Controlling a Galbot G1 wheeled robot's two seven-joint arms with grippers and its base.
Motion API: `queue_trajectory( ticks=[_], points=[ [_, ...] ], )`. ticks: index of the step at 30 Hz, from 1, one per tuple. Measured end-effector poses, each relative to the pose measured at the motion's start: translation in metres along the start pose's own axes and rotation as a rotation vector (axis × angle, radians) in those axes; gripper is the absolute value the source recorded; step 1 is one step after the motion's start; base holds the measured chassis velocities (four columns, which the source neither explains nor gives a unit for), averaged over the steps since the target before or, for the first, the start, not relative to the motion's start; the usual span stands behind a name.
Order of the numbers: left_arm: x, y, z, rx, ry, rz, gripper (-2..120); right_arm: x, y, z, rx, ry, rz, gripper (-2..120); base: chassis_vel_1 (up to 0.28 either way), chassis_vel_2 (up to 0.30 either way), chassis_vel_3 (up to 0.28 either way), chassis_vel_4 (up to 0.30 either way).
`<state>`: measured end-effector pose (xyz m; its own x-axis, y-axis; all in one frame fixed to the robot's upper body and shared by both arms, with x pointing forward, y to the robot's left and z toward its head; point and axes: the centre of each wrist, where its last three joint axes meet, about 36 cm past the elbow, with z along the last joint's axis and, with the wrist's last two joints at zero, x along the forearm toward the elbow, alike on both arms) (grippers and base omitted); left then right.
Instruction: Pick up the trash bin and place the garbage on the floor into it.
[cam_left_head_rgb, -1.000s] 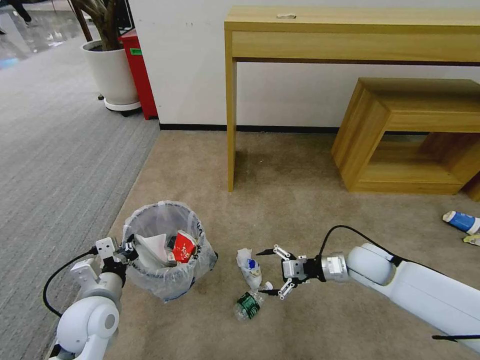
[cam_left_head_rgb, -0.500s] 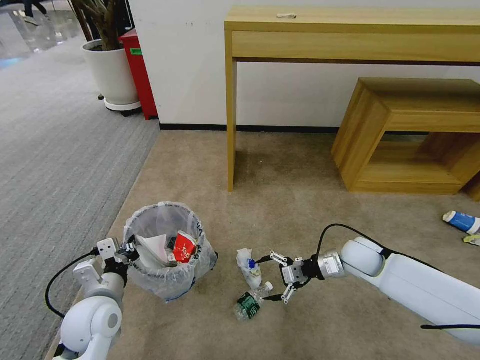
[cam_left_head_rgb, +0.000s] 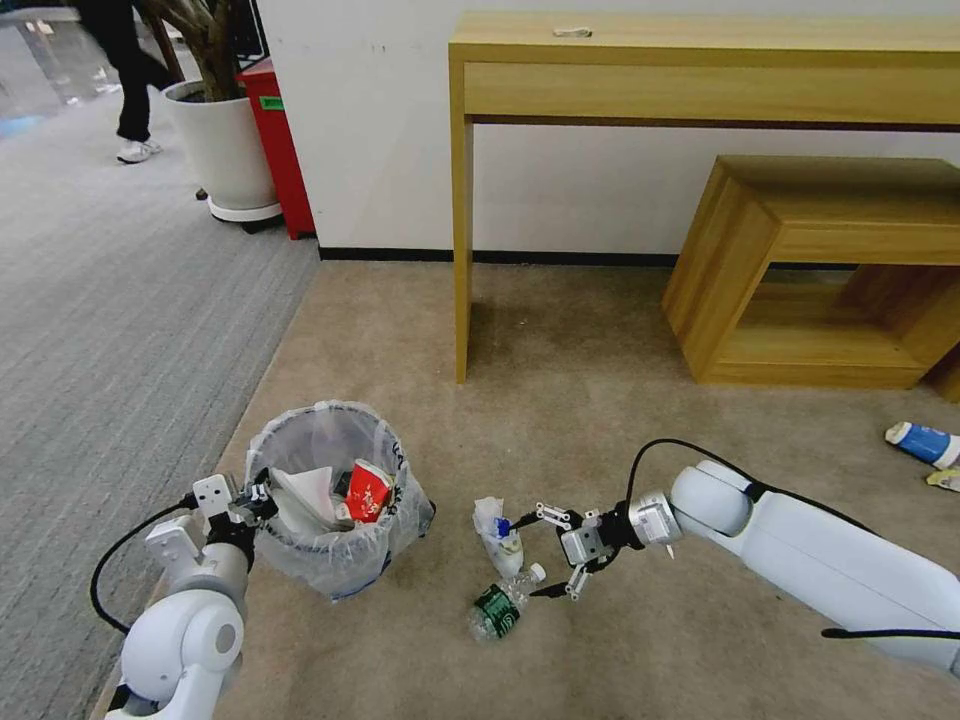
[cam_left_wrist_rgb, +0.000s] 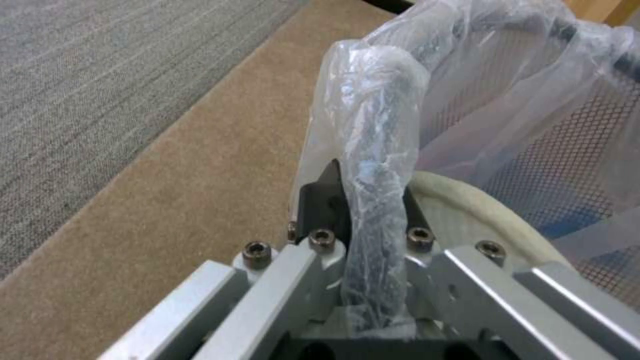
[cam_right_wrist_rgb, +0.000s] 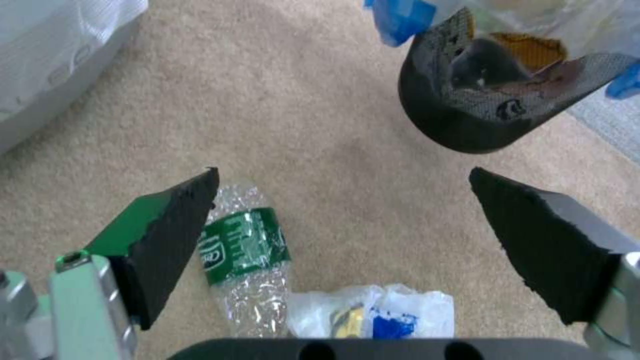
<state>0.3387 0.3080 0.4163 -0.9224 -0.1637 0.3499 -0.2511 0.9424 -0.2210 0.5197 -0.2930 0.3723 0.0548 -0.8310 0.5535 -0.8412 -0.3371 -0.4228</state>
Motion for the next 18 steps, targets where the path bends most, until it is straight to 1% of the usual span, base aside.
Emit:
queue_trajectory(
  ticks=[1,3,8,18],
  points=[
    [0.0,-0.001,0.001,0.004,0.001,-0.001,2,-0.003,-0.001,0.004,0.006,0.005,-0.005,91,0.0,0.0,0.0,0.0],
    [0.001,-0.001,0.001,0.007,0.002,-0.001,2,-0.006,-0.001,0.007,0.007,0.006,-0.008,91,0.0,0.0,0.0,0.0],
    [0.002,-0.002,0.001,0.017,-0.002,-0.003,2,-0.016,-0.005,0.012,0.019,0.004,-0.03,98,0.0,0.0,0.0,0.0],
    [0.004,-0.004,-0.001,0.037,-0.01,-0.007,2,-0.024,-0.008,0.019,0.018,0.019,-0.041,99,0.0,0.0,0.0,0.0]
  ],
)
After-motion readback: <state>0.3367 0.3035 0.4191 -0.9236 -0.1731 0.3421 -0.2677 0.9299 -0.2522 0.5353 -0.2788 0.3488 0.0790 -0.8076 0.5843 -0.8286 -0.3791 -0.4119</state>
